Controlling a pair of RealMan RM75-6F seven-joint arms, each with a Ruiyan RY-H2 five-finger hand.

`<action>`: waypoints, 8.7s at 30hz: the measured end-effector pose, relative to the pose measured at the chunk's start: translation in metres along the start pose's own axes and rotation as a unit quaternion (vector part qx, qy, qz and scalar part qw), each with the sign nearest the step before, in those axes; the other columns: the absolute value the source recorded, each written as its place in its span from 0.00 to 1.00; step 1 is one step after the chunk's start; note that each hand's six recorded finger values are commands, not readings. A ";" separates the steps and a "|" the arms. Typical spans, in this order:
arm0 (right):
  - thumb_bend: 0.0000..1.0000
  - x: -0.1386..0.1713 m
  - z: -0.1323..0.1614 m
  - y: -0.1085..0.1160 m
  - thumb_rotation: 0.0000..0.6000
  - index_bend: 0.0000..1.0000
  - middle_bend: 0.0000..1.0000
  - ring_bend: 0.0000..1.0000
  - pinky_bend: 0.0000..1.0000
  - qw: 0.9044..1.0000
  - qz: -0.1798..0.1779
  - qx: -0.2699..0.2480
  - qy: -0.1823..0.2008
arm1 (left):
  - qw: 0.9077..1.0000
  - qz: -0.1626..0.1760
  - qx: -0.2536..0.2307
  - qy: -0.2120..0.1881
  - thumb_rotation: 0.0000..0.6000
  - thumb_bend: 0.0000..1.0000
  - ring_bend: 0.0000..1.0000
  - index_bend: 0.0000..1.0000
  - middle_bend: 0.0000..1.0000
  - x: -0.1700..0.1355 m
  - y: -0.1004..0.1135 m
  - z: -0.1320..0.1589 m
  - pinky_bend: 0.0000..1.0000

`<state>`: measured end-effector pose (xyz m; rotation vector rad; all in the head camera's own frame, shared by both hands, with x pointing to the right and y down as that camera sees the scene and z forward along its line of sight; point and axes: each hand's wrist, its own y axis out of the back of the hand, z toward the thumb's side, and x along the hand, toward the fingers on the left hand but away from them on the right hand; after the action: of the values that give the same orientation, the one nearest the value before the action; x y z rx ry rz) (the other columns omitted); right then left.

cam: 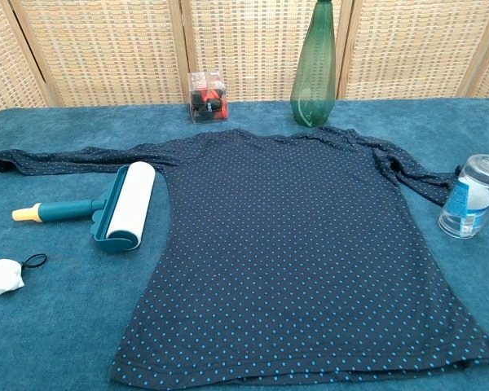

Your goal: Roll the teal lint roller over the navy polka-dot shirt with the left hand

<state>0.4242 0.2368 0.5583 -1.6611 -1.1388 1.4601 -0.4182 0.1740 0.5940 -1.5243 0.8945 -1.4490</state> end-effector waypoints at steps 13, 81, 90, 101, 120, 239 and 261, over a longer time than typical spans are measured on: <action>0.04 -0.004 -0.005 -0.002 1.00 0.00 0.00 0.00 0.00 1.000 0.000 0.001 -0.009 | 0.997 -0.077 0.002 -0.023 1.00 0.05 0.75 0.34 0.88 0.057 -0.007 0.010 0.66; 0.04 -0.011 -0.021 0.000 1.00 0.00 0.00 0.00 0.00 0.999 -0.010 0.003 -0.032 | 0.974 -0.202 0.100 -0.034 1.00 0.21 0.75 0.54 0.89 0.144 -0.106 0.066 0.66; 0.04 -0.011 -0.020 0.001 1.00 0.00 0.00 0.00 0.00 0.999 -0.011 0.002 -0.030 | 0.971 -0.210 0.107 -0.029 1.00 0.58 0.75 0.59 0.89 0.144 -0.114 0.066 0.66; 0.04 -0.010 -0.020 0.002 1.00 0.00 0.00 0.00 0.00 0.999 -0.013 0.002 -0.030 | 0.973 -0.195 0.113 -0.037 1.00 0.66 0.75 0.80 0.89 0.144 -0.108 0.070 0.66; 0.04 -0.012 -0.026 0.004 1.00 0.00 0.00 0.00 0.00 0.999 -0.016 0.000 -0.039 | 0.975 -0.152 0.145 -0.077 1.00 0.59 0.75 0.84 0.89 0.159 -0.041 0.109 0.66; 0.04 -0.011 -0.028 0.001 1.00 0.00 0.00 0.00 0.00 0.999 0.000 0.002 -0.043 | 0.935 -0.175 0.280 -0.127 1.00 0.59 0.75 0.83 0.89 0.193 -0.057 0.276 0.66; 0.04 -0.011 -0.033 0.002 1.00 0.00 0.00 0.00 0.00 0.999 -0.001 0.004 -0.050 | 0.933 -0.185 0.284 -0.118 1.00 0.59 0.75 0.83 0.89 0.197 -0.062 0.304 0.66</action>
<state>0.4570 0.2285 0.5669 -1.5972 -1.1861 1.5599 -0.1028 0.0476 0.7329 -1.4108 0.0175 -1.5634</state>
